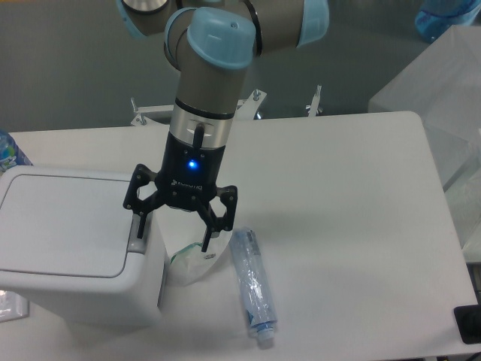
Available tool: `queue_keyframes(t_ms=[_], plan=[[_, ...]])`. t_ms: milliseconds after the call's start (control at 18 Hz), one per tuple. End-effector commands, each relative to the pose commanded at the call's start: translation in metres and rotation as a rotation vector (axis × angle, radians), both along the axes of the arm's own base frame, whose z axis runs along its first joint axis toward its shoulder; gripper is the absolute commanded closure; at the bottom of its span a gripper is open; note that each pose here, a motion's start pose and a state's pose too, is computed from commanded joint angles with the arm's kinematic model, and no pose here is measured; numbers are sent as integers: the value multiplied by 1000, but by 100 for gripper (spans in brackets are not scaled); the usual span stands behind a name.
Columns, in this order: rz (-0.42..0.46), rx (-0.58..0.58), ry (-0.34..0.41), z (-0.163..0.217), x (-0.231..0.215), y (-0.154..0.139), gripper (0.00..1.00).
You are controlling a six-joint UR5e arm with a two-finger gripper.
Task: Open the trash can
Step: 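Press down on the grey button to pop the lid open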
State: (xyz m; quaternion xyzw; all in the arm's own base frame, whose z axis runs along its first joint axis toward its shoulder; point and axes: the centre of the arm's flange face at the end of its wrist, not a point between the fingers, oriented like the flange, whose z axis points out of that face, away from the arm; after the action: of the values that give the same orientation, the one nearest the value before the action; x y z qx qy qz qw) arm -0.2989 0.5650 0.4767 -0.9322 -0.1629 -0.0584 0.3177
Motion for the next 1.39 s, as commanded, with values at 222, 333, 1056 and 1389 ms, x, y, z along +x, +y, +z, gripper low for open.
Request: queue_keyframes(t_ms=[222, 333, 1056, 1389], plan=[[-1, -4, -2, -2, 1, 0, 0], [0, -8, -6, -5, 1, 0, 0], [8, -18, -19, -11, 2, -1, 0], [-1, 11, 16, 10, 1, -1, 0]])
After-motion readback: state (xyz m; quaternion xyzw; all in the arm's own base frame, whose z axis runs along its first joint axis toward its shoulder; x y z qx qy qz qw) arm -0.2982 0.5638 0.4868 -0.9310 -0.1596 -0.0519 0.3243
